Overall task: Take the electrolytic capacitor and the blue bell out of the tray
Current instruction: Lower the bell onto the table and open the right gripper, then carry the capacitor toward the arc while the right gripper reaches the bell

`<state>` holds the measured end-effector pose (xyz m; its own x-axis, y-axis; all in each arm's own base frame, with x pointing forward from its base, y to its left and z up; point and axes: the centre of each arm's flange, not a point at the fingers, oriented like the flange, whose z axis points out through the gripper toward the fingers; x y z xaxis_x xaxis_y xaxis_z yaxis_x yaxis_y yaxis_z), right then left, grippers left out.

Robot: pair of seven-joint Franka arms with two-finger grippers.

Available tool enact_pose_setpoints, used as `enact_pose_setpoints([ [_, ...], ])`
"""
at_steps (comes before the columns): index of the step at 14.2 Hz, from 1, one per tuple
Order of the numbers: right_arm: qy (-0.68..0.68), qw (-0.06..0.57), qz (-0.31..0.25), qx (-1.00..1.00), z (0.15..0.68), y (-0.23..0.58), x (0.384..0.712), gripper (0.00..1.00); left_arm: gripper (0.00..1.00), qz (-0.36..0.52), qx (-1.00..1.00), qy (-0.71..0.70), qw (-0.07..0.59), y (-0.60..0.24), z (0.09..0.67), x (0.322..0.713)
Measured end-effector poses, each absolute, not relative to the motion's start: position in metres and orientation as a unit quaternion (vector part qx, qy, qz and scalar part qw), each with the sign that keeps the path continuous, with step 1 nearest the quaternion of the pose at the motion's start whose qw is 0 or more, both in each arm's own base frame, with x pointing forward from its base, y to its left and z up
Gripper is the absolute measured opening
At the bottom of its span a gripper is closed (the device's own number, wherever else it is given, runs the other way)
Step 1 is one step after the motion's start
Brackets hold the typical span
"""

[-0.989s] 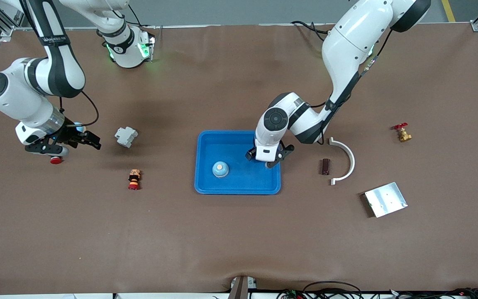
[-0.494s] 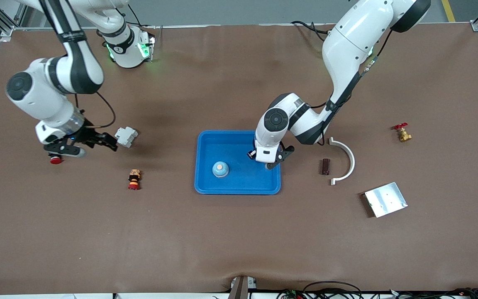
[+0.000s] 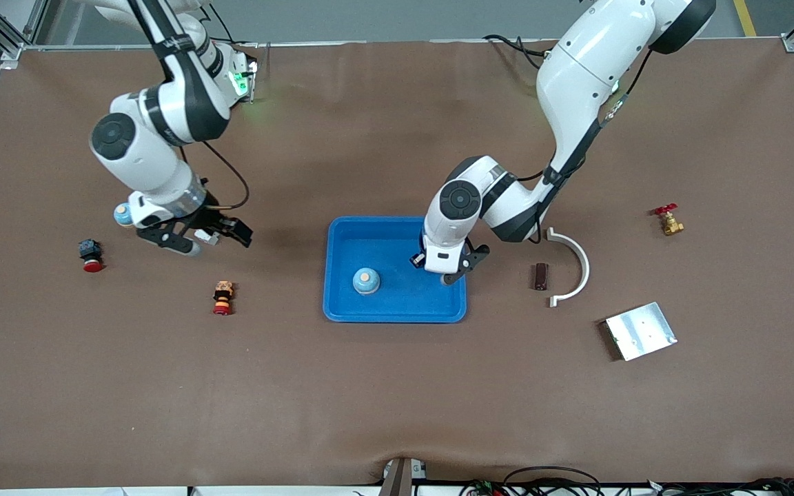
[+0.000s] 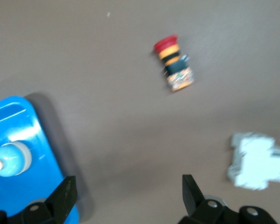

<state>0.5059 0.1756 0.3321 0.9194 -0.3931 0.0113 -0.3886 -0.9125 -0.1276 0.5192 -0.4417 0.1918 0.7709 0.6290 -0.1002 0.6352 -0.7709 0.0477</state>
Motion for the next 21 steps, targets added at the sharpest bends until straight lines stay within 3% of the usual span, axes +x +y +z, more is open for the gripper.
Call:
enact_pose_setpoints([
  [5, 0.247, 0.039, -0.02, -0.968, 0.315, 0.253, 0.506, 1.0, 0.34, -0.04, 0.947, 0.32, 0.002, -0.423, 0.236, 0.545],
  [12, 0.313, 0.036, -0.023, -0.949, 0.274, 0.362, 0.521, 1.0, 0.34, -0.059, 0.988, 0.139, -0.032, -0.316, 0.293, 0.596],
  [21, 0.333, 0.032, -0.017, -0.942, 0.248, 0.41, 0.547, 1.0, 0.34, -0.094, 0.995, 0.023, -0.012, -0.171, 0.299, 0.619],
])
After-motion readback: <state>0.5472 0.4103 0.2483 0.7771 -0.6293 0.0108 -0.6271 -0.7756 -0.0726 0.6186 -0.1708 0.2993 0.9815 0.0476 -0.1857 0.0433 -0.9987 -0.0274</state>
